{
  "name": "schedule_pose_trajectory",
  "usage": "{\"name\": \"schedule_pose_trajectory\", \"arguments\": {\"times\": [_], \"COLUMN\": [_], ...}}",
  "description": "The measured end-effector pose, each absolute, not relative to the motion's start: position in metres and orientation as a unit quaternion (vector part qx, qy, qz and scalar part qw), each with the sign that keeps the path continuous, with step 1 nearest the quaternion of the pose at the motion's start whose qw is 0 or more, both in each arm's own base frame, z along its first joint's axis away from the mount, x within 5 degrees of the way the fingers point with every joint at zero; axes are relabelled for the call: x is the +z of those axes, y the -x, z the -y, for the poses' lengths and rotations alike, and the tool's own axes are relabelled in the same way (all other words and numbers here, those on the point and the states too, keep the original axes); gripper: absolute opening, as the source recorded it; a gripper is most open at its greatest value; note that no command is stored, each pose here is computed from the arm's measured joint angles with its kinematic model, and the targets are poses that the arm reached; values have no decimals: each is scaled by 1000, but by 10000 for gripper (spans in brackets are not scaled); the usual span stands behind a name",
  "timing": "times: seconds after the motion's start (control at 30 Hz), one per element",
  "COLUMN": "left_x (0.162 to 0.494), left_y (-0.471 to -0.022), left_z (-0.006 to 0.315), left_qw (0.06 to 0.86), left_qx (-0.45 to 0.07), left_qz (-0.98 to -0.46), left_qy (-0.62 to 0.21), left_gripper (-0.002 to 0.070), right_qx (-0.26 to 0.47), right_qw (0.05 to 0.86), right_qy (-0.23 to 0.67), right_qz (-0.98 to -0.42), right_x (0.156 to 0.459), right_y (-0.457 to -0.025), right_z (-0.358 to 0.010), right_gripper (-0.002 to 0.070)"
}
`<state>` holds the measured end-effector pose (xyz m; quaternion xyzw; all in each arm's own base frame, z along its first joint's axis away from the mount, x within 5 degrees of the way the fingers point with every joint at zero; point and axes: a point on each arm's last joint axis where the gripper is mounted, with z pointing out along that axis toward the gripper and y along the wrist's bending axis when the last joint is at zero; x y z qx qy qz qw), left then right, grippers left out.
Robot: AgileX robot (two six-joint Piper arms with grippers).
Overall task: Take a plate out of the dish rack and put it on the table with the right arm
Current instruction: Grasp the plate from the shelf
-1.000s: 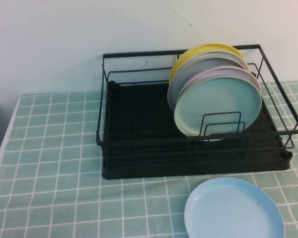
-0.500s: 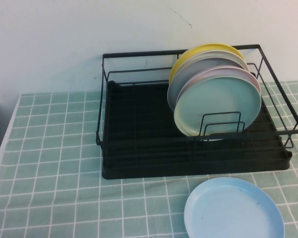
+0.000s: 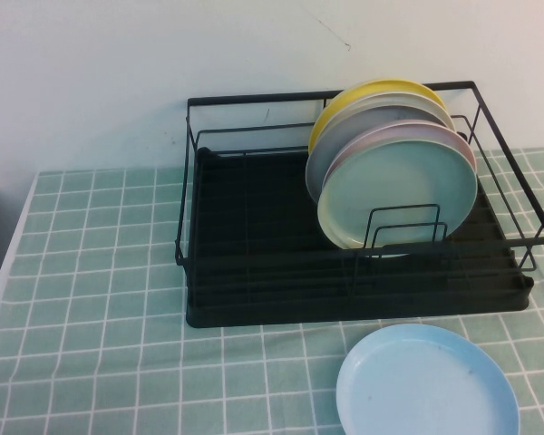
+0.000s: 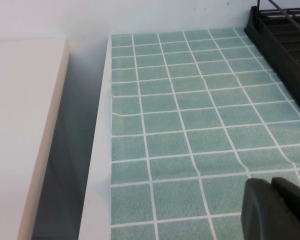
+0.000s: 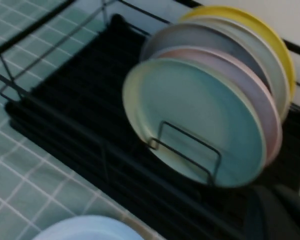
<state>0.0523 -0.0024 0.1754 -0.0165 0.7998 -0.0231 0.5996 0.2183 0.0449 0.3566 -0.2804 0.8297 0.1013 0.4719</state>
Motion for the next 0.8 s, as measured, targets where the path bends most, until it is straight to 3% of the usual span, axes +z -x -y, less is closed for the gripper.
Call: {"name": "schedule_pose_trajectory", "arguments": {"times": [0.13, 0.23, 0.37, 0.47, 0.53, 0.8], "left_x": [175, 175, 175, 175, 175, 175], "left_y": [-52, -52, -52, -52, -52, -52], "left_z": [2, 2, 2, 2, 2, 2], "left_qw": [600, 600, 600, 600, 600, 600], "left_qx": [-23, -23, -23, -23, -23, -22], "left_qz": [-800, -800, -800, -800, -800, -800], "left_qy": [17, 17, 17, 17, 17, 16], "left_gripper": [-3, -3, -3, -3, -3, -3], "right_qx": [158, 187, 182, 168, 158, 100], "right_qw": [494, 509, 519, 521, 519, 505], "right_qy": [320, 321, 336, 360, 380, 477], "right_qz": [-793, -777, -764, -756, -749, -712], "right_x": [345, 334, 326, 320, 314, 285], "right_y": [-245, -266, -289, -308, -319, -350], "right_z": [-58, -65, -67, -69, -70, -91], "right_gripper": [8, 62, 215, 380, 442, 482]}}
